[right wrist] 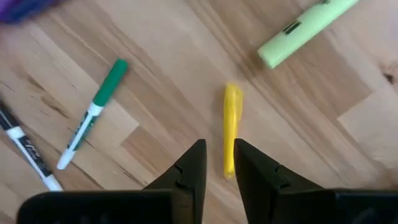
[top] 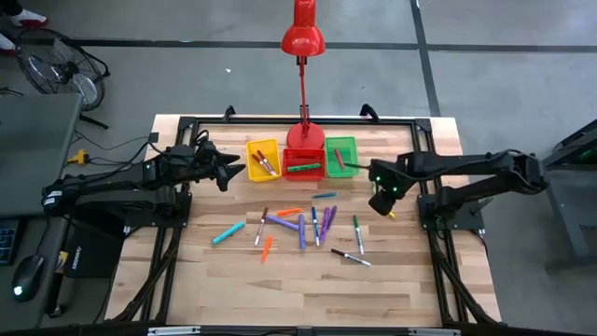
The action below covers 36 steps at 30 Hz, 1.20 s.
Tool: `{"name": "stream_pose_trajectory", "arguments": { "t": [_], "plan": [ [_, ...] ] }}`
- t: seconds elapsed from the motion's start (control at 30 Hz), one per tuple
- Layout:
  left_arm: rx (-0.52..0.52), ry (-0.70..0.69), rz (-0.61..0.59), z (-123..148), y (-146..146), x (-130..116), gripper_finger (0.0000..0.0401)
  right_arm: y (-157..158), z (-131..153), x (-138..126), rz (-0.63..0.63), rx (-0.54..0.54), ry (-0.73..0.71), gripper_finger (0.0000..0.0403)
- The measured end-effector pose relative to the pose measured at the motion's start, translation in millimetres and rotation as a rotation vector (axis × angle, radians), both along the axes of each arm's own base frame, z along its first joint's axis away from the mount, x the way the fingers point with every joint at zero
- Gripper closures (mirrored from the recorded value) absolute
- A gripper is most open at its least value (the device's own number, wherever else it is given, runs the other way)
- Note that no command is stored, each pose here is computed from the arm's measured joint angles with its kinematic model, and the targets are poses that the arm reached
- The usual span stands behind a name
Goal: Pick & Place Markers
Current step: Put the yellow pen into the green bin
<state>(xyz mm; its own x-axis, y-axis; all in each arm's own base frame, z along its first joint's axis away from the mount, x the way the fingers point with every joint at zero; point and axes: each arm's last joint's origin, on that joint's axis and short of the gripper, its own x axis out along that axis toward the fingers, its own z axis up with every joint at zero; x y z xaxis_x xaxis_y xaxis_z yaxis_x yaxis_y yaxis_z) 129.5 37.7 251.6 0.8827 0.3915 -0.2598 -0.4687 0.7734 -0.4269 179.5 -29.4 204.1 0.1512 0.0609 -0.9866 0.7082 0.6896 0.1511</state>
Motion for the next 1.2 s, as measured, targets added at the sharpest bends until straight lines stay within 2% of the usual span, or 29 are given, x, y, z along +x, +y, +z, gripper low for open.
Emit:
{"name": "stream_pose_trajectory", "arguments": {
  "t": [0.2,0.33,0.5,0.7,1.2],
  "plan": [
    [0.000,0.000,0.000,0.1,0.0,0.0,0.0169,2.1,-13.6,8.8,-0.015,0.000,0.079,0.0277],
    [-0.006,-0.002,-0.017,0.1,-0.5,0.2,0.0169,1.7,-23.2,13.3,-0.028,0.012,0.136,0.0258],
    [-0.010,-0.003,-0.024,0.1,-0.7,0.2,0.0169,6.9,-41.2,14.4,-0.016,0.006,0.195,0.0257],
    [-0.010,-0.002,-0.024,0.0,-0.7,0.2,0.0169,12.9,-61.0,10.2,-0.011,-0.019,0.182,0.0257],
    [-0.017,-0.004,-0.021,-0.1,-0.7,0.2,0.0169,14.2,-80.8,1.0,0.065,-0.026,0.127,0.0265]
  ]
}}
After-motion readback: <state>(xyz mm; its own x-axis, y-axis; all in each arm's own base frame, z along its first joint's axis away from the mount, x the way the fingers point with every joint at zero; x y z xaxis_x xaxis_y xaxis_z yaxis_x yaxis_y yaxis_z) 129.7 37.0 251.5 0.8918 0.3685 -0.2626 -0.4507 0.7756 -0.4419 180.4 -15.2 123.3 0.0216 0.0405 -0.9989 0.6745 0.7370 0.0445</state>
